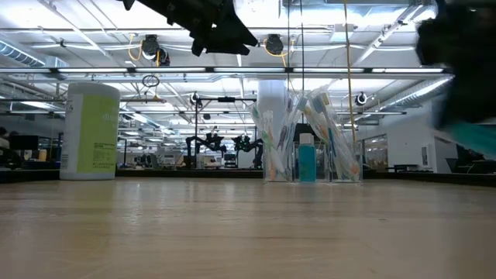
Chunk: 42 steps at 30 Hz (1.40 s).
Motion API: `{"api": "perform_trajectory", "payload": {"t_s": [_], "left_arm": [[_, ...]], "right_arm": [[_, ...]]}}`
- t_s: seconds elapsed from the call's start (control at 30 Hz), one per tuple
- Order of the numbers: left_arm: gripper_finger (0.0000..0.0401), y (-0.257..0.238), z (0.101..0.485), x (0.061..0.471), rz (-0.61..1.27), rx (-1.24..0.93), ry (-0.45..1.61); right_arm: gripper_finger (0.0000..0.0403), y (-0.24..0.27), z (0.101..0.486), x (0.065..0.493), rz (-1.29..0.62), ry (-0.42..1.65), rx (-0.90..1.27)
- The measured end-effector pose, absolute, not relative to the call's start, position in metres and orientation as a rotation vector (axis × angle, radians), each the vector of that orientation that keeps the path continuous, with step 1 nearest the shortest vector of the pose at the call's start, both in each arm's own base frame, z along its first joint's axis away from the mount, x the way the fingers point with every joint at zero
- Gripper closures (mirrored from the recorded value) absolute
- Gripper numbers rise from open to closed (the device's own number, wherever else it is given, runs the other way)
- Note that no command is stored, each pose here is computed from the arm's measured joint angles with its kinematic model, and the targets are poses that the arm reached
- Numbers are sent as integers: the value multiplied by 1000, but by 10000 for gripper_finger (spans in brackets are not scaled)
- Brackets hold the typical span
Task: Pick & Place toothbrushing station
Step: Put the blue mouthwash into the transparent organizer
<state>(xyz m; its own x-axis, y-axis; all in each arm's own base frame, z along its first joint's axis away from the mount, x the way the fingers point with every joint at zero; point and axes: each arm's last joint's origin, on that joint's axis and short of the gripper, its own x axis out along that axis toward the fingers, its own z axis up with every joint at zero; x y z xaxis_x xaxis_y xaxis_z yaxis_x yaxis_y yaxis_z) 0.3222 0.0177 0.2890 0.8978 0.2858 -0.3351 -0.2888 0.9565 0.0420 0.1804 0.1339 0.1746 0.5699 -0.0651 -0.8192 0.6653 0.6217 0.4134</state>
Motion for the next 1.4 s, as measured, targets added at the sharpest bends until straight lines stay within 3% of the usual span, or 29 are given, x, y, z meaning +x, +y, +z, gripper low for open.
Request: {"api": "perform_trajectory", "payload": {"t_s": [0.2,0.4,0.67,0.93,1.17,1.4], "left_arm": [[210,18,290,322,298,-9,340],[210,18,288,322,299,-13,355],[210,18,287,321,301,-22,367],[210,18,286,321,306,-45,370],[210,18,286,321,306,-47,370],[210,18,286,321,308,-56,368]], "right_arm": [[313,96,197,221,-607,403,342],[308,52,207,278,-407,284,290],[308,-11,198,287,-652,309,152],[308,-27,196,274,-859,419,-3],[308,-27,206,277,-867,360,-86],[307,-49,207,274,-1008,349,-94]]}}
